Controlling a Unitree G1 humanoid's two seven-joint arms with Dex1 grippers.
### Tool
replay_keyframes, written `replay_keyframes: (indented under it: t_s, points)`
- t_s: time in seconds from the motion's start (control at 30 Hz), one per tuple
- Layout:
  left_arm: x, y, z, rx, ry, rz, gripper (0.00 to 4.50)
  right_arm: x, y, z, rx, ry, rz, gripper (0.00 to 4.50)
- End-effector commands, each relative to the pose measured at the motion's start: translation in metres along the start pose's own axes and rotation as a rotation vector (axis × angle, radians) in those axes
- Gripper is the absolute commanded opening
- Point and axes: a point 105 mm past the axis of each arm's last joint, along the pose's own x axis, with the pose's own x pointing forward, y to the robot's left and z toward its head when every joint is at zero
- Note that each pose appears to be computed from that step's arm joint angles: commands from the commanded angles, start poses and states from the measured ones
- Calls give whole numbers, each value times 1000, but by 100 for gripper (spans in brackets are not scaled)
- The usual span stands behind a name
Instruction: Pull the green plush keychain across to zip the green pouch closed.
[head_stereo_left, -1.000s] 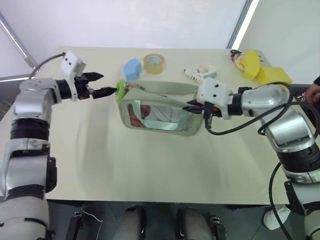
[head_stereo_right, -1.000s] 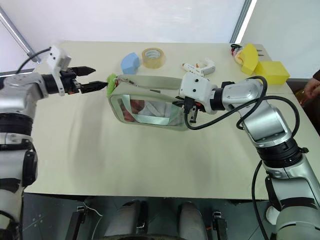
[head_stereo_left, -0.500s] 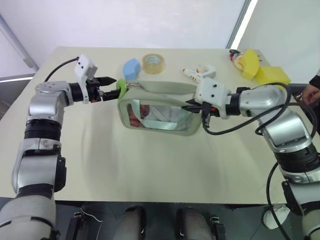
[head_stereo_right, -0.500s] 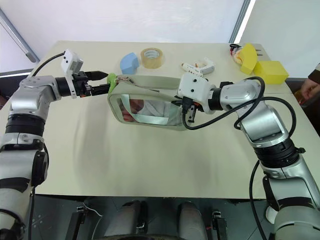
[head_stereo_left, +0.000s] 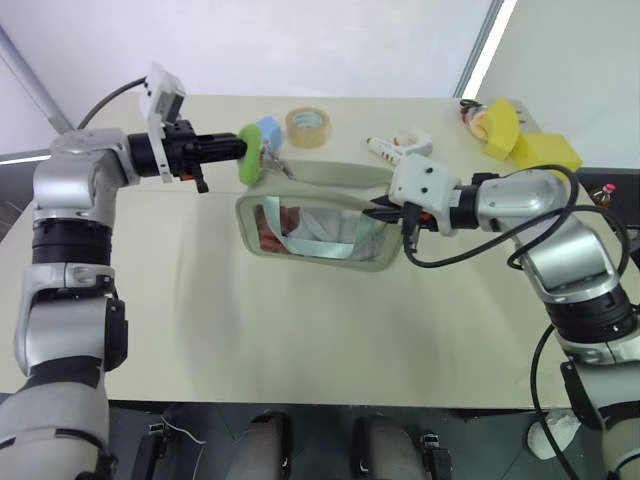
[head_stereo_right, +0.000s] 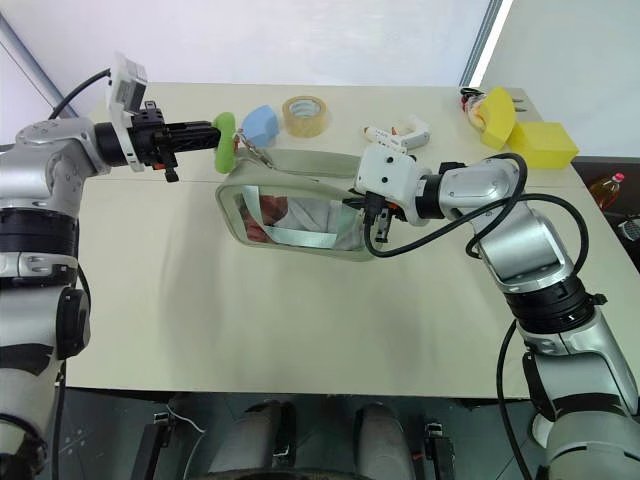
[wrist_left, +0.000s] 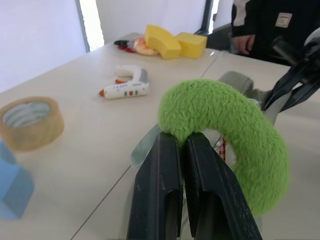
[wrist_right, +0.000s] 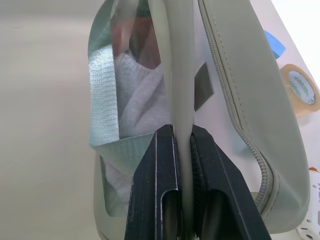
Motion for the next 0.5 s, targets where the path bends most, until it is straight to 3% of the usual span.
replay_keyframes:
  t_s: [0.03,0.2,0.3,0.5]
  points:
    - [19,-16,8,83,-5,-61,9,1,-5,13,-40,-39,-24,0]
    - [34,-13,-1,121,19,-37,9,2,-5,15,-42,-43,-29,0]
    - [36,-4,6,135,-5,13,100,2,-5,15,-43,-42,-30,0]
    - [23,2,21,187,-8,25,407,3,-3,15,-41,-47,-24,0]
